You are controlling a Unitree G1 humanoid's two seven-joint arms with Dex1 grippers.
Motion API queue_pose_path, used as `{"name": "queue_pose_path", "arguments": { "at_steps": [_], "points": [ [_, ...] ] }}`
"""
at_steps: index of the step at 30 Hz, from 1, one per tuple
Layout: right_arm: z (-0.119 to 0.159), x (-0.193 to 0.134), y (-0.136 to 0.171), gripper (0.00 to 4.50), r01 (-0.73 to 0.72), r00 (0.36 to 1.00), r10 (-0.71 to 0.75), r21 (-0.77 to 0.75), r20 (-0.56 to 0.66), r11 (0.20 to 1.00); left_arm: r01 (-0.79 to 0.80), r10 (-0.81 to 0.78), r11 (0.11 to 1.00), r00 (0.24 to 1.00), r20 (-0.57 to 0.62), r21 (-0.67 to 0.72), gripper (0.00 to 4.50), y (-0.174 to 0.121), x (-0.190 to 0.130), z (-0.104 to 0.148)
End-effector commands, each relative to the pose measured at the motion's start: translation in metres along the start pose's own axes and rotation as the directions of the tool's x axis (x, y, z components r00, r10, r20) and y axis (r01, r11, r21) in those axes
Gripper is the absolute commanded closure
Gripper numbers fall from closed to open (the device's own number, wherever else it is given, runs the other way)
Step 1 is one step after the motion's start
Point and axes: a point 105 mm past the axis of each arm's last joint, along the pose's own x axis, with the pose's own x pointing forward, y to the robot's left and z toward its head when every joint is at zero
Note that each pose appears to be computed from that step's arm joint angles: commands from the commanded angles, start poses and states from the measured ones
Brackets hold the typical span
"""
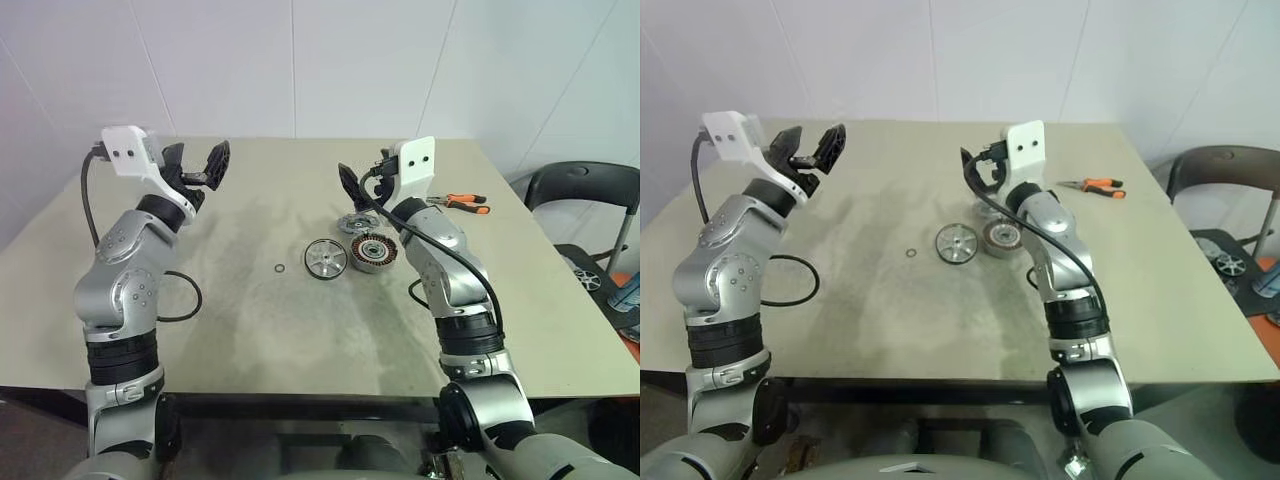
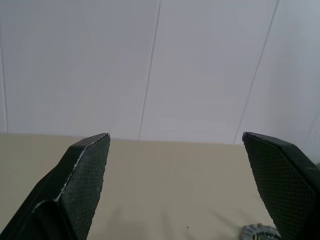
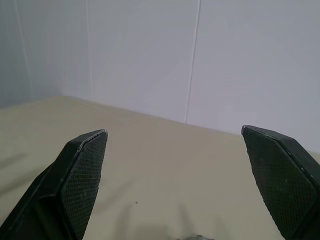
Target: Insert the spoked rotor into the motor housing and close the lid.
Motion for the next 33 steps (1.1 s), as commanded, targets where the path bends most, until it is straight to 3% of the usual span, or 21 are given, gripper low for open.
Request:
{"name": "queue_pose_path", "arguments": {
  "at_steps": [1,12,30,33],
  "points": [
    [0.022,0.003,0.004,0.0,-0.012,0.998,0.014,-0.04,0.062,0.999,0.025,-0.025,1.0,0.999,0.027,0.015,0.02,-0.007,0.0,0.009],
    [0.017,-0.001,-0.008,0.0,0.024,0.999,-0.022,-0.05,0.039,0.998,0.017,-0.016,1.0,0.999,0.047,-0.021,0.02,-0.004,0.001,0.014],
    [0.021,-0.01,-0.03,0.0,0.004,1.0,-0.004,-0.14,-0.003,0.99,0.048,-0.046,0.997,0.999,0.024,-0.061,0.02,-0.014,0.01,-0.003],
    [0.021,-0.012,-0.024,0.0,-0.063,0.998,0.06,-0.181,-0.021,0.981,0.065,-0.063,0.996,0.998,0.026,-0.061,0.02,-0.018,0.012,-0.002]
  ]
}}
